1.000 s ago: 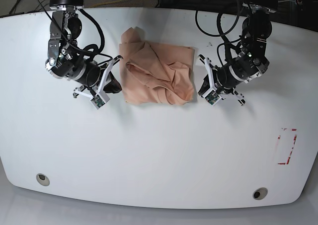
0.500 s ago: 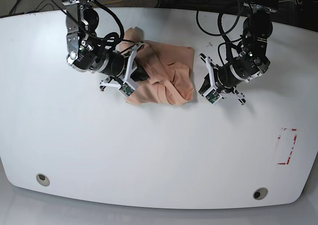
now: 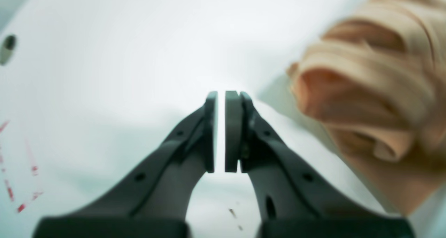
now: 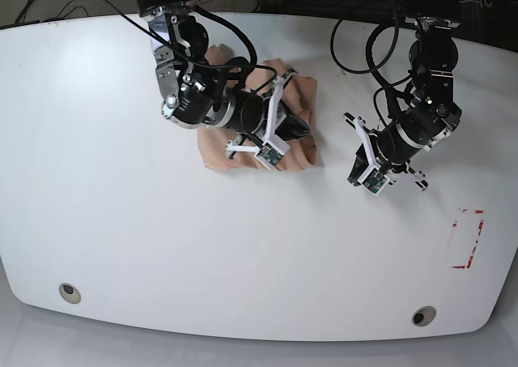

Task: Layout the t-shirt on the table in an organized manner, then fold the t-shirt properly

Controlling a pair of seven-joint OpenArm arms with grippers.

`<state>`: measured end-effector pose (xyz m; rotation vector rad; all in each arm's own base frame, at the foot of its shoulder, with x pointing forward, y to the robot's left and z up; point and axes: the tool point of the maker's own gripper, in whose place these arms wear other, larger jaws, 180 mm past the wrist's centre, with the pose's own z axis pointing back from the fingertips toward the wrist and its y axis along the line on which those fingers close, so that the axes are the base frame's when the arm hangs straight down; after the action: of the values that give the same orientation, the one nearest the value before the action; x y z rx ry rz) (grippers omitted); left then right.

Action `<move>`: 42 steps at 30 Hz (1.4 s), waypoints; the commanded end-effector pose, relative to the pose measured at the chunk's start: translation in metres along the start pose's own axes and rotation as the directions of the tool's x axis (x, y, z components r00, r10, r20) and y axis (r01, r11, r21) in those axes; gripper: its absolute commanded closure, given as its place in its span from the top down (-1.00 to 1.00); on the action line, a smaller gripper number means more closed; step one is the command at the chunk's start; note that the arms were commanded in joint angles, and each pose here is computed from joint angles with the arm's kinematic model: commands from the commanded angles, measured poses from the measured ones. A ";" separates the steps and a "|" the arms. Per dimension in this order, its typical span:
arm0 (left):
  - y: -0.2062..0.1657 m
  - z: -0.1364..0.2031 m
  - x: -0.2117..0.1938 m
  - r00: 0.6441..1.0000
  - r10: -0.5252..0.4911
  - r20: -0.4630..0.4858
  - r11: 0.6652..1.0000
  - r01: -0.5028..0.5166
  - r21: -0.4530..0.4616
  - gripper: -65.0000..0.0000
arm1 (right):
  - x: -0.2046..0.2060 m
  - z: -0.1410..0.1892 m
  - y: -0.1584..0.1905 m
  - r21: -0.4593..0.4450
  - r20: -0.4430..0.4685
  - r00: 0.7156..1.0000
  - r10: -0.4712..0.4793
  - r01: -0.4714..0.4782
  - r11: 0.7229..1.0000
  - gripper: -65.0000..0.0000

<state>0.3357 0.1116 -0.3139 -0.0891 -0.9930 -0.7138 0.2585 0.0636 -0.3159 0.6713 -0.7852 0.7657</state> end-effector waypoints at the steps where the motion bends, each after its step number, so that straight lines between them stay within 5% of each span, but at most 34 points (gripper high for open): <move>1: 0.011 0.004 0.018 0.998 -0.012 0.057 1.000 0.010 0.027 -0.92 | 0.019 0.001 0.004 0.013 0.055 0.998 0.019 -0.019 1.000 -0.95; 6: 0.015 0.005 0.020 0.998 -0.013 0.061 0.999 0.011 0.036 -0.92 | 0.017 0.008 -0.011 -0.027 0.055 0.998 0.007 -0.006 1.000 -0.95; 15: 0.011 0.006 0.016 0.998 -0.018 0.053 1.000 0.017 0.020 -0.92 | -0.015 0.045 -0.072 -0.236 -0.079 0.995 0.061 -0.078 0.969 -0.95; 22: -0.030 0.006 0.019 0.994 0.025 0.104 0.989 -0.010 -0.146 -0.92 | -0.028 0.069 -0.107 -0.347 -0.158 0.984 0.081 -0.132 0.928 -0.95; 29: -0.086 0.014 0.028 0.983 0.109 0.150 0.945 -0.056 -0.323 -0.92 | -0.013 0.073 -0.126 -0.389 -0.143 0.982 0.121 -0.169 0.906 -0.95; 42: -0.164 0.033 0.011 0.971 0.221 0.090 0.841 -0.143 -0.522 -0.92 | 0.005 0.053 -0.151 -0.385 -0.084 0.992 0.091 -0.117 0.916 -0.95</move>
<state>0.2213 0.0003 -0.3393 -0.6622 -0.8561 -0.7849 0.3502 -0.0623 -0.3345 0.2350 -0.8278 0.6974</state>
